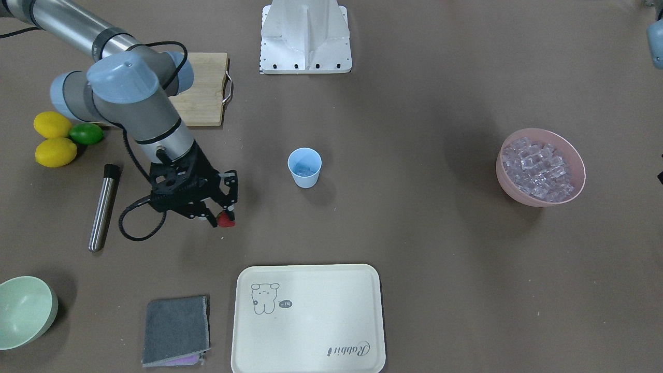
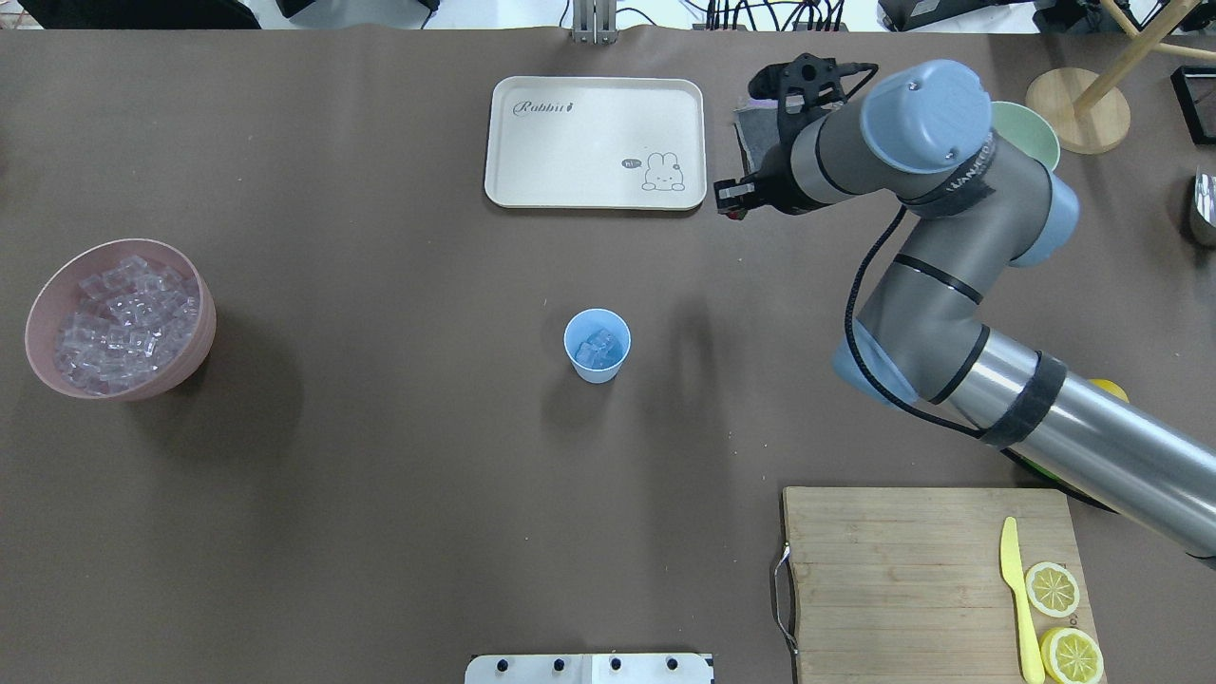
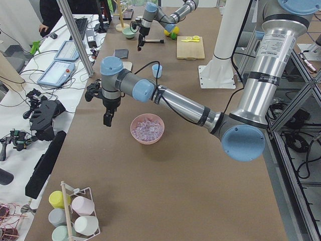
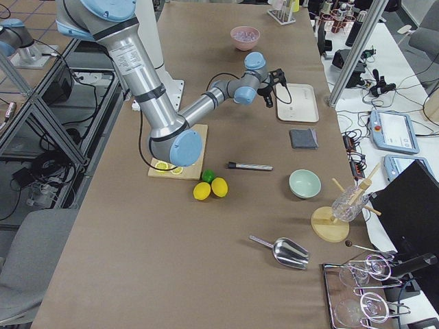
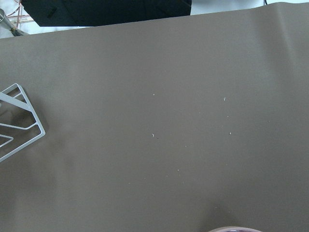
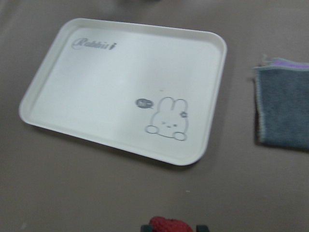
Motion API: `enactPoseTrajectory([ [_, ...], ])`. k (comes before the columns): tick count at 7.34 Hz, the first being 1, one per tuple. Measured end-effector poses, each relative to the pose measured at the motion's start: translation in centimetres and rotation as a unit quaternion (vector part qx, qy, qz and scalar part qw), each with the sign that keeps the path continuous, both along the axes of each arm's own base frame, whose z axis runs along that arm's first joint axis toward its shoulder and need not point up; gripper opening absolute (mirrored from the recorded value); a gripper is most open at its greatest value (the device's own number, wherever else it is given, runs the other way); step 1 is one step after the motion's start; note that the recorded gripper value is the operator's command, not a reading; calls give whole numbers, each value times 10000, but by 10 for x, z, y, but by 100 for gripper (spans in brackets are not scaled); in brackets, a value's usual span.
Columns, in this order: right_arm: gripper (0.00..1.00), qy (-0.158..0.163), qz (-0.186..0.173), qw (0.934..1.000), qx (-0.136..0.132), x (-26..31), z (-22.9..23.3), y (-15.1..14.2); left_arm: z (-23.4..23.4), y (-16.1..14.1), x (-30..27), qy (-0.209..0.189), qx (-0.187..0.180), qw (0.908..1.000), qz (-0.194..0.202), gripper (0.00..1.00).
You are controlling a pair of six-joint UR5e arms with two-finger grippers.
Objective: Mash ice and strawberries in cup
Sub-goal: 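Carry the strawberry with the right gripper over the light-blue cup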
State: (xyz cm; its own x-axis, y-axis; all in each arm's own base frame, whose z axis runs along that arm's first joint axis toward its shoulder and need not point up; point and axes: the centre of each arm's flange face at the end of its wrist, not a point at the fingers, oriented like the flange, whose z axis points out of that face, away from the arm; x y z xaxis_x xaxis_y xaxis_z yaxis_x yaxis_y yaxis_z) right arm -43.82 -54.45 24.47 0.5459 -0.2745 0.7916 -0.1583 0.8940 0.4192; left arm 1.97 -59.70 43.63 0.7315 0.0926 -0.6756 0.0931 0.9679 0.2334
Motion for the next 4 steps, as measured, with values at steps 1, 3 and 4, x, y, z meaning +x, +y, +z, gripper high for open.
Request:
enactPoseTrajectory([
  [1, 0, -151, -43, 9999, -11, -23, -36, 15, 2, 0, 0, -1, -22, 10000, -4, 97],
  [3, 0, -143, -104, 9998, 87, -70, -79, 59, 6, -1, 0, -5, -79, 10000, -14, 97],
  [4, 0, -114, -193, 9997, 110, -87, -84, 77, 8, -2, 0, -7, -104, 9999, -21, 97],
])
